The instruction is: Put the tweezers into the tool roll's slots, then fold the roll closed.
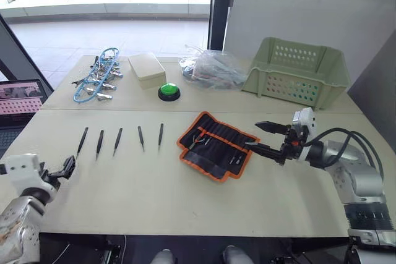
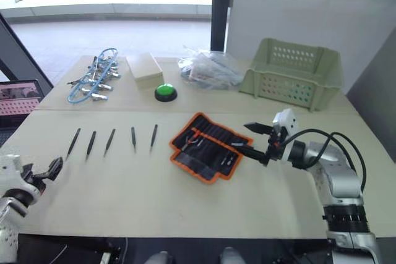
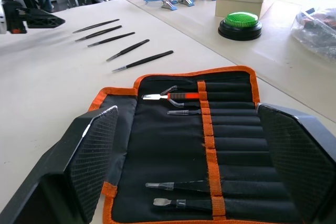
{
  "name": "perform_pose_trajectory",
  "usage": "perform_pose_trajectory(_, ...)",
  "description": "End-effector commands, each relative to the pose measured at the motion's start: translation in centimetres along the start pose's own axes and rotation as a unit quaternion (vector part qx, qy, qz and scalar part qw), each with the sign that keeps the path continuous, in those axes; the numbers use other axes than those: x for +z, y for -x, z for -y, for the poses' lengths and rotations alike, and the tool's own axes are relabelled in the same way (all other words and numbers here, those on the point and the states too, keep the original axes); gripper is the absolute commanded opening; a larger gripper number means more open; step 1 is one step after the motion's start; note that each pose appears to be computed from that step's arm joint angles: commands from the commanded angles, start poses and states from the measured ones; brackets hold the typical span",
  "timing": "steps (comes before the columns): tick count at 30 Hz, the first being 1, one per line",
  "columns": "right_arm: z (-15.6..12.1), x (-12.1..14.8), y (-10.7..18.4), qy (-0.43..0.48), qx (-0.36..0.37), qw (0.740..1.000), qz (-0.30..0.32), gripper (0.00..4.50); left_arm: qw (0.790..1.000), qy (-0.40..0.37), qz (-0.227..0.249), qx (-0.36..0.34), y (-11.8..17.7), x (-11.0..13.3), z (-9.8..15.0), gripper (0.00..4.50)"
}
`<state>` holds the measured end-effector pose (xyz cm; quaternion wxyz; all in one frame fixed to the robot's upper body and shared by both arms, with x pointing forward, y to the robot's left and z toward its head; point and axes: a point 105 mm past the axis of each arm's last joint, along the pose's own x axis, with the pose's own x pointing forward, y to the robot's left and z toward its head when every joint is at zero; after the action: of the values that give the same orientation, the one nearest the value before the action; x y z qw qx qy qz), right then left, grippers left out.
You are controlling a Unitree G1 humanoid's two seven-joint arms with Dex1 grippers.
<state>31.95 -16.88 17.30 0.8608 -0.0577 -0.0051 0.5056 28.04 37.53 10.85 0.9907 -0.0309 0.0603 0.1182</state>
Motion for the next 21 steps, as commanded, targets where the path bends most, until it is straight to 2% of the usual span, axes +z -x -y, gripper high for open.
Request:
perform_pose_trajectory(1,-0.4,1.4,0.1,0.018,0.003,1.000,0.019,4.46,1.000,-0.015,-0.003,0.013,-1.2,0.7,-0.8,4.50)
perform_pose_trajectory(5,-0.2,1.9,0.1,-0.007,-0.011,0.999,0.046,4.46,1.000,0.002,-0.027,0.007,-3.1,-0.4,-0.2,4.50)
perform_pose_trajectory(11,-0.2,1.8,0.4,-0.004,-0.012,0.999,0.036,4.46,0.999,0.002,-0.050,0.001,-4.9,-0.6,0.8,4.50)
perform_pose_trajectory(14,-0.2,1.9,0.4,-0.006,-0.015,0.999,0.038,4.46,0.998,0.026,-0.064,0.013,-5.7,-0.9,0.8,4.50)
perform_pose_trajectory(17,-0.4,2.0,0.2,-0.007,-0.013,0.999,0.043,4.50,0.996,-0.005,-0.087,0.000,-6.3,-1.7,1.6,3.64)
perform_pose_trajectory(21,-0.5,2.7,0.1,-0.024,-0.018,0.997,0.066,4.50,0.997,-0.004,-0.080,-0.018,-6.7,-1.7,2.5,2.34)
